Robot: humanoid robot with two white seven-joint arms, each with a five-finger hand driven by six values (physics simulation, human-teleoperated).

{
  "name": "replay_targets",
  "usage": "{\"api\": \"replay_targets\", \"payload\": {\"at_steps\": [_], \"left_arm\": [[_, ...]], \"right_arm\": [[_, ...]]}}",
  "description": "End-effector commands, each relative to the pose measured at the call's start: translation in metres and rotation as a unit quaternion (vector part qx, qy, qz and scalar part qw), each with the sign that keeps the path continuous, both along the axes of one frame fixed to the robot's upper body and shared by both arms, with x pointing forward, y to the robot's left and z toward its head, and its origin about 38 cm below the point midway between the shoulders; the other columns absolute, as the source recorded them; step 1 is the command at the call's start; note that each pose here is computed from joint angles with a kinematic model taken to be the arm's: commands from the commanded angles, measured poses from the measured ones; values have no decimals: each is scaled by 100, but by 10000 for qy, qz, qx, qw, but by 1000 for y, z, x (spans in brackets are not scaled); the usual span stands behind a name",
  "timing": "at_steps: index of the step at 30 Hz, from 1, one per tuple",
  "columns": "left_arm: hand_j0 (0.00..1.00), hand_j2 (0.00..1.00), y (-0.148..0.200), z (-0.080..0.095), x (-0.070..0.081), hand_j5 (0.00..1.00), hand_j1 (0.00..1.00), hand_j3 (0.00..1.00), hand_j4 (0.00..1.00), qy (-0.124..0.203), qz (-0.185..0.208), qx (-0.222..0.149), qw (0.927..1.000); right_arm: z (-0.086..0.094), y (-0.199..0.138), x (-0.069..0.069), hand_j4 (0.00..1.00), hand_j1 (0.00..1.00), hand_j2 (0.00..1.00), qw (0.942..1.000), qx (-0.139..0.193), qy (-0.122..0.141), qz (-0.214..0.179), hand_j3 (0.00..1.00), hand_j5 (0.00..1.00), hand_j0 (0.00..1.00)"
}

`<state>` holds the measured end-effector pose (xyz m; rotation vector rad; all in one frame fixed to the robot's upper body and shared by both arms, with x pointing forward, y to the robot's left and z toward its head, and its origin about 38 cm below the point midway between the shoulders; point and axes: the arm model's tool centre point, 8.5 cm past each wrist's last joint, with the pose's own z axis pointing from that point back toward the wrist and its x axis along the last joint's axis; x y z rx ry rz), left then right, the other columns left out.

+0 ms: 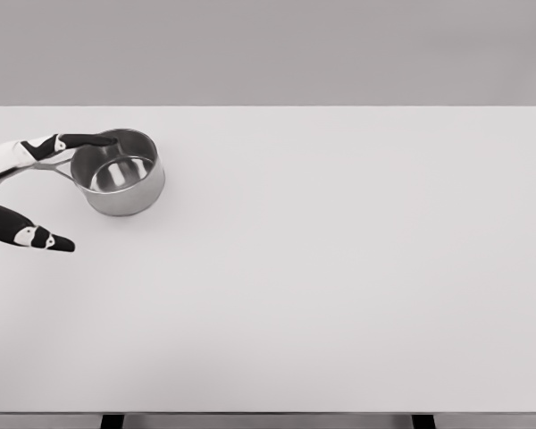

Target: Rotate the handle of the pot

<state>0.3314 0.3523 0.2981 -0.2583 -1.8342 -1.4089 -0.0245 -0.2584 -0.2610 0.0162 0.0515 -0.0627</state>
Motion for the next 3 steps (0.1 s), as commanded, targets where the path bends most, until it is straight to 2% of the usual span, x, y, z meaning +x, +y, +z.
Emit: {"api": "replay_targets", "payload": {"at_steps": [1,3], "left_arm": [[100,100,-2,0,1,100,100,100,100,4,-4,-100,10000],[100,100,-2,0,1,100,100,100,100,-4,-2,-100,9999]], "right_arm": [[0,0,0,100,100,100,10000,-2,-3,-2,100,100,100],[0,0,0,100,100,100,10000,-2,5,-3,100,100,100]]}}
